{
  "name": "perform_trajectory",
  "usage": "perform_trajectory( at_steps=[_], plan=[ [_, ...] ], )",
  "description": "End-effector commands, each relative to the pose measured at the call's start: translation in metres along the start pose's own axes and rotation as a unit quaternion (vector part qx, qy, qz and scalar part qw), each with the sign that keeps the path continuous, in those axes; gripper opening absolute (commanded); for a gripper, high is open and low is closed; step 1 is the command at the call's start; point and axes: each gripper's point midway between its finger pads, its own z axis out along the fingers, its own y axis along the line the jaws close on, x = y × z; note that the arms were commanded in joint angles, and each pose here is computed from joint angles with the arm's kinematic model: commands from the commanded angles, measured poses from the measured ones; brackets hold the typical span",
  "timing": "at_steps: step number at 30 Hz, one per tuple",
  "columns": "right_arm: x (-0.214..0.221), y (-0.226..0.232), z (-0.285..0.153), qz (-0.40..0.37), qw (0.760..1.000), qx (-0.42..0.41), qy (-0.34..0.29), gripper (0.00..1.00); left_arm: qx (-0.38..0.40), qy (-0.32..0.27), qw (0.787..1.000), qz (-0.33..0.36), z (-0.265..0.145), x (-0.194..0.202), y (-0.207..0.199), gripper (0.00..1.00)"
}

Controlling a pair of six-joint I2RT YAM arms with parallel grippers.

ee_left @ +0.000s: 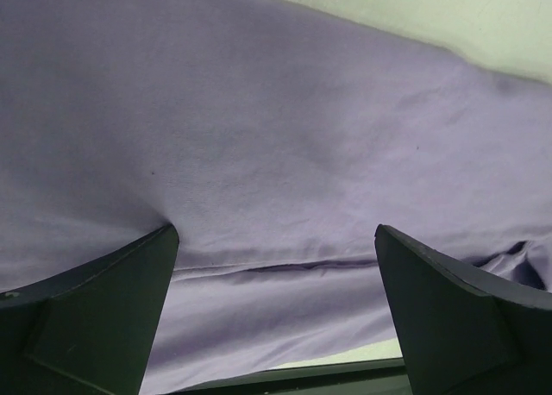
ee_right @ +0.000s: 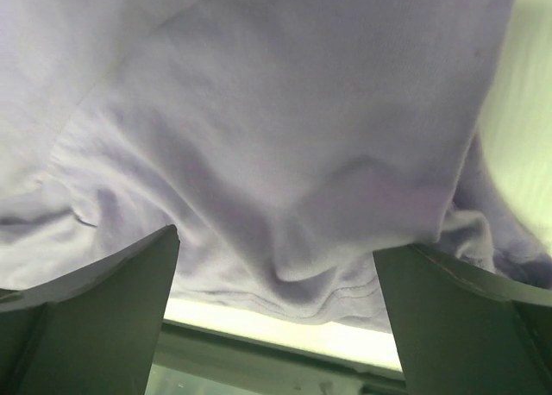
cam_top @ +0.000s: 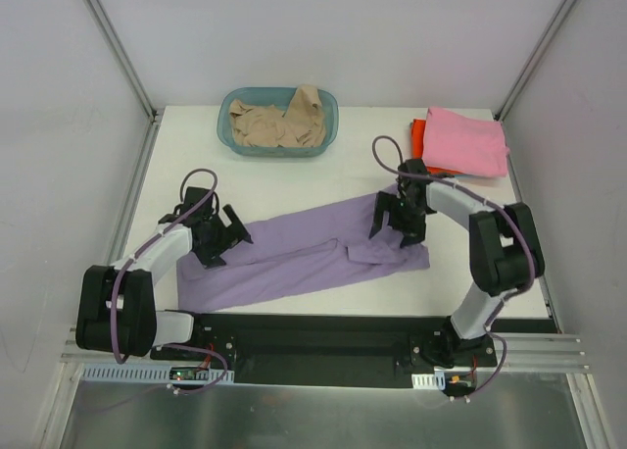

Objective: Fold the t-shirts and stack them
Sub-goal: Fold the tshirt

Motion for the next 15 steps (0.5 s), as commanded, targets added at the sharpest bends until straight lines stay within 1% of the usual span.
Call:
perform_trajectory(
  at_steps=[1,2,4,5,7,8,9,11,12,13,14,15],
  plan=[
    [-0.063,0.023,0.013,-0.059,0.998,-0.031,-0.009,0.97,0.007,-0.009,1.0,-0.003,0.005,-0.01,-0.009,0.99],
    [-0.091,0.033,0.007,-0.069,0.997,-0.032,-0.032,0.97,0.011,-0.006,1.0,-0.006,0.006,-0.009,-0.011,0.99],
    [-0.116,0.031,0.01,-0.074,0.996,-0.014,-0.037,0.97,0.026,0.011,0.999,-0.015,0.01,-0.002,-0.015,0.99],
    [-0.143,0.035,0.014,-0.082,0.996,0.001,-0.045,0.97,0.033,0.017,0.999,-0.016,0.011,0.001,-0.017,0.99],
    [-0.171,0.034,0.017,-0.117,0.991,0.024,-0.058,0.97,0.058,0.043,0.997,-0.004,0.011,0.016,-0.027,0.99],
    [-0.174,0.025,0.035,-0.124,0.991,0.044,-0.034,0.97,0.06,0.046,0.997,0.001,0.011,0.02,-0.03,0.99],
    [-0.207,0.039,0.019,-0.139,0.987,0.043,-0.073,0.97,0.064,0.044,0.997,0.009,0.009,0.024,-0.033,0.99],
    [-0.22,0.039,0.015,-0.153,0.984,0.054,-0.077,0.97,0.062,0.055,0.996,0.019,0.009,0.042,-0.036,0.99],
    [-0.233,0.043,0.01,-0.158,0.981,0.054,-0.097,0.97,0.067,0.054,0.996,0.024,0.007,0.046,-0.038,0.99],
    [-0.237,0.043,0.006,-0.166,0.979,0.054,-0.106,0.97,0.063,0.063,0.996,0.028,0.007,0.059,-0.038,0.99],
    [-0.245,0.047,0.001,-0.172,0.976,0.049,-0.125,0.97,0.068,0.061,0.995,0.034,0.005,0.063,-0.041,0.99],
    [-0.25,0.05,-0.015,-0.173,0.973,0.045,-0.145,0.97,0.07,0.063,0.995,0.038,0.004,0.068,-0.042,0.99]
  ],
)
